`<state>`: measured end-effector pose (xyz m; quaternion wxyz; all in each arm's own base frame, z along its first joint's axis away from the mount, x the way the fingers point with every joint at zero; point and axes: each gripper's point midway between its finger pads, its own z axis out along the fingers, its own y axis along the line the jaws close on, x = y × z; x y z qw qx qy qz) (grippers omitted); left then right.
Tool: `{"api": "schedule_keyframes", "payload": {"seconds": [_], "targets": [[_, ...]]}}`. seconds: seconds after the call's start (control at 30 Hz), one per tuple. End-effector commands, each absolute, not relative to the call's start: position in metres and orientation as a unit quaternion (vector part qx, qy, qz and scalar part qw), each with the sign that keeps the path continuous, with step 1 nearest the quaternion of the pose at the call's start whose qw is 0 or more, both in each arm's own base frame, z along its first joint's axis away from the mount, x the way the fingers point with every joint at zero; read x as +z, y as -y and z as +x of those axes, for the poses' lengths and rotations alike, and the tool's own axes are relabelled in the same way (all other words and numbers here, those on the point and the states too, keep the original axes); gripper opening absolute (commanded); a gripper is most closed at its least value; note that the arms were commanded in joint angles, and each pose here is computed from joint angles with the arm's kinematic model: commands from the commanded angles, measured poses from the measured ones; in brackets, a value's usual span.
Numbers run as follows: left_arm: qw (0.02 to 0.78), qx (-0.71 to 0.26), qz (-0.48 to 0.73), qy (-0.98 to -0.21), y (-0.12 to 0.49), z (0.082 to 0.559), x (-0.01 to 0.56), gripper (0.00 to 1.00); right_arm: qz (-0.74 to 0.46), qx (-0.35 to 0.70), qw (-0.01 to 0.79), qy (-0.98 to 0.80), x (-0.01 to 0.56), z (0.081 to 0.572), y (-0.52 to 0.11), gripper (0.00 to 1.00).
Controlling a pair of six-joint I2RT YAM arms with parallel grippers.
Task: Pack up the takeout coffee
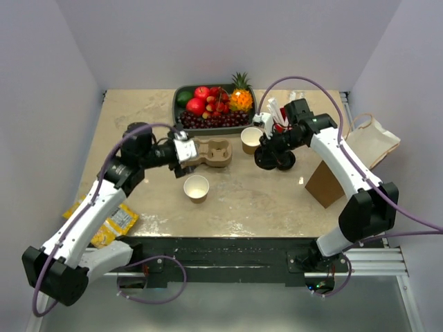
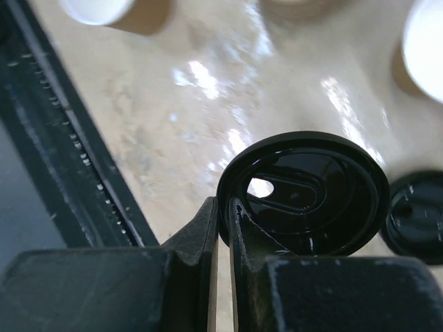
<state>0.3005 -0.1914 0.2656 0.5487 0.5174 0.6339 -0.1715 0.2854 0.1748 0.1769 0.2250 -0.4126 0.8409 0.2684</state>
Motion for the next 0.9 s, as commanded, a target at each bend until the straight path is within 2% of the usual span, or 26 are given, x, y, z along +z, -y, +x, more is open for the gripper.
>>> {"api": "schedule_keyframes", "payload": {"seconds": [0.0,0.07,0.1,0.2,0.5,0.7,0.87], "targets": [[0.575,-0.130,0.672,-0.448,0.232,0.265,0.266,0.90,-0.493,0.395,0.235,-0.739,0.230,0.250,-0.207,0.00],[0.576,-0.129,0.695,-0.411,0.247,0.264,0.263,0.87,-0.523,0.411,0.215,-0.715,0.229,0.252,-0.212,0.00],[0.578,-0.136,0.700,-0.398,0.257,0.262,0.264,0.86,-0.517,0.428,0.178,-0.720,0.227,0.239,-0.210,0.00],[0.591,-0.145,0.703,-0.368,0.277,0.265,0.268,0.82,-0.506,0.450,0.168,-0.717,0.228,0.243,-0.222,0.00],[0.600,-0.157,0.734,-0.277,0.317,0.254,0.261,0.88,-0.534,0.454,0.170,-0.693,0.235,0.238,-0.241,0.00],[0.610,-0.123,0.749,-0.228,0.330,0.261,0.257,0.88,-0.536,0.464,0.162,-0.687,0.237,0.233,-0.248,0.00],[0.599,-0.117,0.762,-0.218,0.338,0.265,0.250,0.76,-0.535,0.466,0.156,-0.687,0.235,0.232,-0.251,0.00]]}}
